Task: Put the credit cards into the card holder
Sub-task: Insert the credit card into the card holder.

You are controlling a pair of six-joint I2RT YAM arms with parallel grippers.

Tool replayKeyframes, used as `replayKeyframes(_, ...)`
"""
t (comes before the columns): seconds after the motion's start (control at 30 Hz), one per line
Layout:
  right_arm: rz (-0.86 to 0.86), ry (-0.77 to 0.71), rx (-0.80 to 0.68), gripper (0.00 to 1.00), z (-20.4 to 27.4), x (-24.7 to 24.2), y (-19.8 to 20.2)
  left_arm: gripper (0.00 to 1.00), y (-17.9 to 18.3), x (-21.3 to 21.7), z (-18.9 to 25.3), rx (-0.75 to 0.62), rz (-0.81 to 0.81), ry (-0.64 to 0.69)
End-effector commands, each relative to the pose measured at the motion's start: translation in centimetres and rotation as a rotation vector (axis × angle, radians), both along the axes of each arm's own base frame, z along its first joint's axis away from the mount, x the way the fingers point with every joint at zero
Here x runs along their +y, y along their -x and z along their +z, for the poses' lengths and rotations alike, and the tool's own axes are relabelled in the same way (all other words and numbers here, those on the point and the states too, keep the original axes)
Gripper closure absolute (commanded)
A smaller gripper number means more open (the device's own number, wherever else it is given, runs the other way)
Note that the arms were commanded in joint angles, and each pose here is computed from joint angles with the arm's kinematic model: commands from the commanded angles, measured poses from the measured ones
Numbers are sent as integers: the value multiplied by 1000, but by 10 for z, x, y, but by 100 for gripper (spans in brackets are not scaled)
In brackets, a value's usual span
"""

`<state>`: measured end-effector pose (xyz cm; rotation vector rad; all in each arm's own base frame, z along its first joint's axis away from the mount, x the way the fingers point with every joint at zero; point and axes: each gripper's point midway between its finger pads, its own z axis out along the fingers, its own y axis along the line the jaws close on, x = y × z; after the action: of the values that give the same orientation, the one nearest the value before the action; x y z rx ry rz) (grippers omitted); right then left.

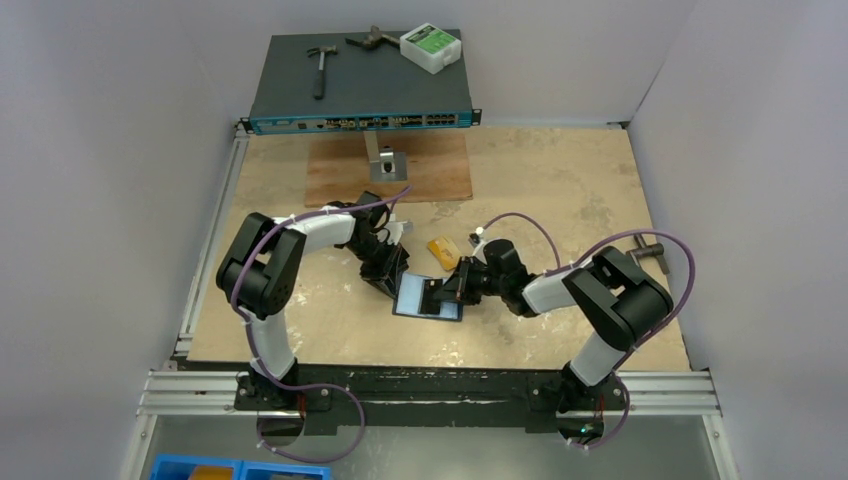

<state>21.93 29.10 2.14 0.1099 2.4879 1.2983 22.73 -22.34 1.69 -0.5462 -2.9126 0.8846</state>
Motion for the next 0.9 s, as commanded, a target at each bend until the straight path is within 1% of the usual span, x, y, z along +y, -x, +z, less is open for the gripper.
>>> replayKeyframes(0.0, 14, 57, 25, 100, -17, -3, 4, 100, -4, -5, 13, -50, -21, 39)
replayKeyframes(0.3, -27, 88, 11, 100, -21, -5, -6, 100, -3, -6, 14, -46, -22, 43)
replayKeyframes(0.5, -27, 104, 10, 99, -22, -5, -6, 100, -2, -7, 16, -40, -22, 50)
replayKeyframes(0.67, 0, 200, 5, 80, -26, -7, 0, 100, -1, -9, 23, -8, -8, 88)
replayKeyframes(0.77, 13, 263, 11, 73, -28, -12, 5, 100, -4, -6, 29, 4, 7, 121)
replayKeyframes(0.87, 18, 293, 7, 66, -26, -13, 7, 100, -2, -7, 34, 15, 14, 159)
